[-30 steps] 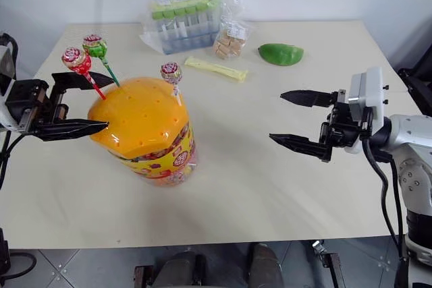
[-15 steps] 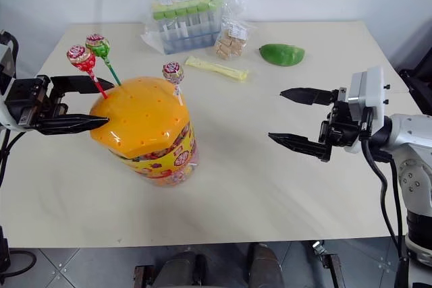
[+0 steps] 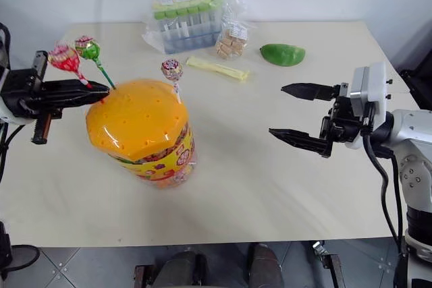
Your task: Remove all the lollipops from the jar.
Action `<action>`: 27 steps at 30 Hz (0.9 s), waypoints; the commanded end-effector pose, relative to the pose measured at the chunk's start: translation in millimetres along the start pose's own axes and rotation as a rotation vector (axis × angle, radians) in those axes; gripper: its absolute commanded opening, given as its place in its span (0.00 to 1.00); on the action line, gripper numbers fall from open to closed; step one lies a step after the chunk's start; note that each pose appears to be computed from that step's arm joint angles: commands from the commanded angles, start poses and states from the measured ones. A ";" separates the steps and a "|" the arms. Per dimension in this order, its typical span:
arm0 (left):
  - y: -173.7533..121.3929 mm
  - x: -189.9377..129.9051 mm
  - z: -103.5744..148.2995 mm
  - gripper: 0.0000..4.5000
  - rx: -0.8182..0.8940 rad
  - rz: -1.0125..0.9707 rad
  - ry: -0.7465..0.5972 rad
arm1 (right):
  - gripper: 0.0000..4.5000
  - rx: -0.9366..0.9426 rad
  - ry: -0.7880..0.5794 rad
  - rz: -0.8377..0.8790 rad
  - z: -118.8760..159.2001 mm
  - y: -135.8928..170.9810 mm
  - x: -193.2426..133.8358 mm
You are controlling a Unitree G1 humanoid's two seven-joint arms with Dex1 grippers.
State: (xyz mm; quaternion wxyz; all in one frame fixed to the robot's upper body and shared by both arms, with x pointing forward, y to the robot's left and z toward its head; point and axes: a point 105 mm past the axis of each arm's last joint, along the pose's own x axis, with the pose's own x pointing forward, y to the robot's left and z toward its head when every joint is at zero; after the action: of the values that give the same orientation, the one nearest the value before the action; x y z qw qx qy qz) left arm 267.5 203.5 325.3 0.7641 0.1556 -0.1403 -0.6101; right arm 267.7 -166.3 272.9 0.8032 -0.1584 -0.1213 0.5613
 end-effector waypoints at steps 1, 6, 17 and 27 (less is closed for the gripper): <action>1.8 -2.8 43.3 0.01 0.141 0.041 -0.079 | 1.00 -0.051 0.000 0.000 9.4 -1.4 -3.6; -3.7 -10.0 77.6 0.01 0.202 0.097 -0.113 | 1.00 -0.050 0.010 -0.003 8.3 -3.6 -6.8; 40.0 -92.6 66.2 0.01 0.132 0.758 0.097 | 1.00 -0.037 0.001 0.025 2.9 -9.1 -1.0; 0.9 -152.8 -53.2 0.01 -0.430 1.028 0.586 | 1.00 -0.012 -0.001 0.077 1.1 -4.9 -1.6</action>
State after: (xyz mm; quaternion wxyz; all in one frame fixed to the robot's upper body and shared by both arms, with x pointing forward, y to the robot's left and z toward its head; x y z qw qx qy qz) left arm 262.9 352.5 267.5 0.9787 0.0649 0.1420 -0.1333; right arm 275.9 -168.4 268.3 0.7869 -0.1571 -0.1080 0.5868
